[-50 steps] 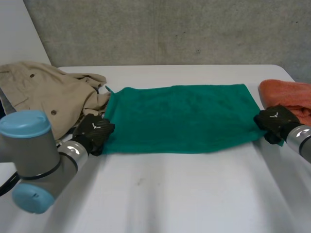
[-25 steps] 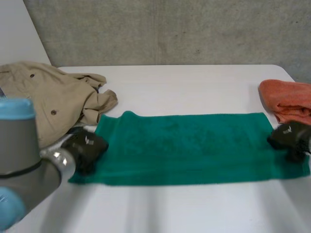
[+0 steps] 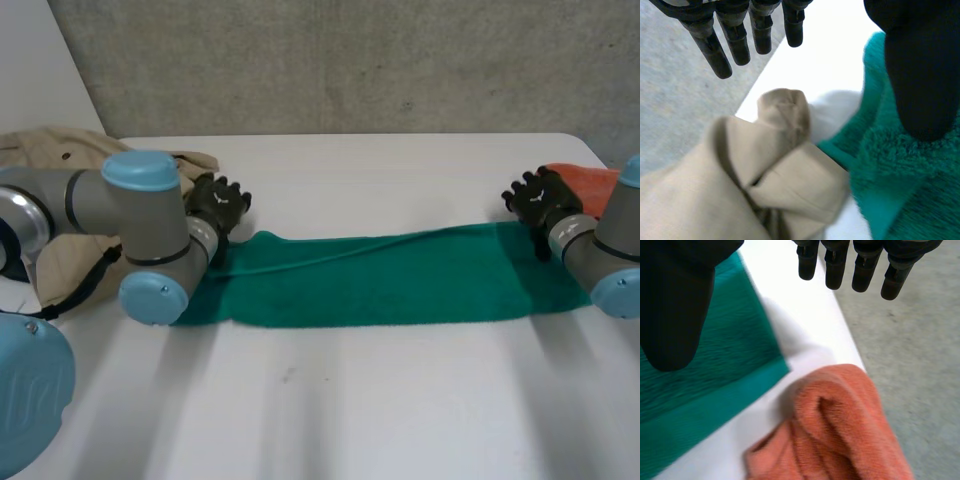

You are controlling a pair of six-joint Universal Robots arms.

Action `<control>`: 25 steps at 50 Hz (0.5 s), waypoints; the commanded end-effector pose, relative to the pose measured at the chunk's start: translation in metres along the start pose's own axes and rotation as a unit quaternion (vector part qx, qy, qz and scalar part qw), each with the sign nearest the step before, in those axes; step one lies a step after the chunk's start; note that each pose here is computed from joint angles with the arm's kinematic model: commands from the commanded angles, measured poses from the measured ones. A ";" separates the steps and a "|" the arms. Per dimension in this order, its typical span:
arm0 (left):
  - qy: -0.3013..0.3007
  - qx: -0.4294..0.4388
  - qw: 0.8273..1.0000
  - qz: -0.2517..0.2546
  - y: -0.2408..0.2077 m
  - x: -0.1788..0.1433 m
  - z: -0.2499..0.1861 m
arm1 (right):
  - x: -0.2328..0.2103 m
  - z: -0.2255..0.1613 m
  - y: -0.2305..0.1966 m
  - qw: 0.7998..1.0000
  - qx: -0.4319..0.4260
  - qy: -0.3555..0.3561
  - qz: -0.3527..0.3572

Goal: Fold the laundry.

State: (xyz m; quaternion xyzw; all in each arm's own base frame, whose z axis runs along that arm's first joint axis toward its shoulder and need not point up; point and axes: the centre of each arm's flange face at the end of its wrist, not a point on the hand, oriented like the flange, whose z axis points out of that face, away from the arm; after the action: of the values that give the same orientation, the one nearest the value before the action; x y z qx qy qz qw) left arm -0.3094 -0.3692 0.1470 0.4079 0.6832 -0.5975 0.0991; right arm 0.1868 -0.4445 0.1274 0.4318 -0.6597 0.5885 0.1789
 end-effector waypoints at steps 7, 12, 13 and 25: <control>0.034 0.023 0.999 -0.010 -0.015 -0.011 -0.049 | 0.032 -0.033 -0.013 0.996 0.005 -0.010 0.087; 0.051 0.037 0.998 0.003 -0.001 -0.004 -0.034 | 0.020 -0.026 -0.004 0.995 0.009 -0.038 0.090; 0.044 0.040 0.998 0.009 0.005 -0.002 -0.023 | 0.018 -0.019 -0.001 0.995 0.013 -0.032 0.090; -0.052 0.099 0.994 0.009 0.021 -0.016 0.053 | 0.013 0.020 0.008 0.993 0.027 0.037 0.111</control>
State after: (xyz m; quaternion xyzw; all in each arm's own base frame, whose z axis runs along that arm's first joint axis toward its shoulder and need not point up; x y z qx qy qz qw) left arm -0.2996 -0.3915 0.1282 0.4218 0.6375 -0.6387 0.0880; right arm 0.1755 -0.4583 0.1283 0.3628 -0.6878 0.6206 0.1009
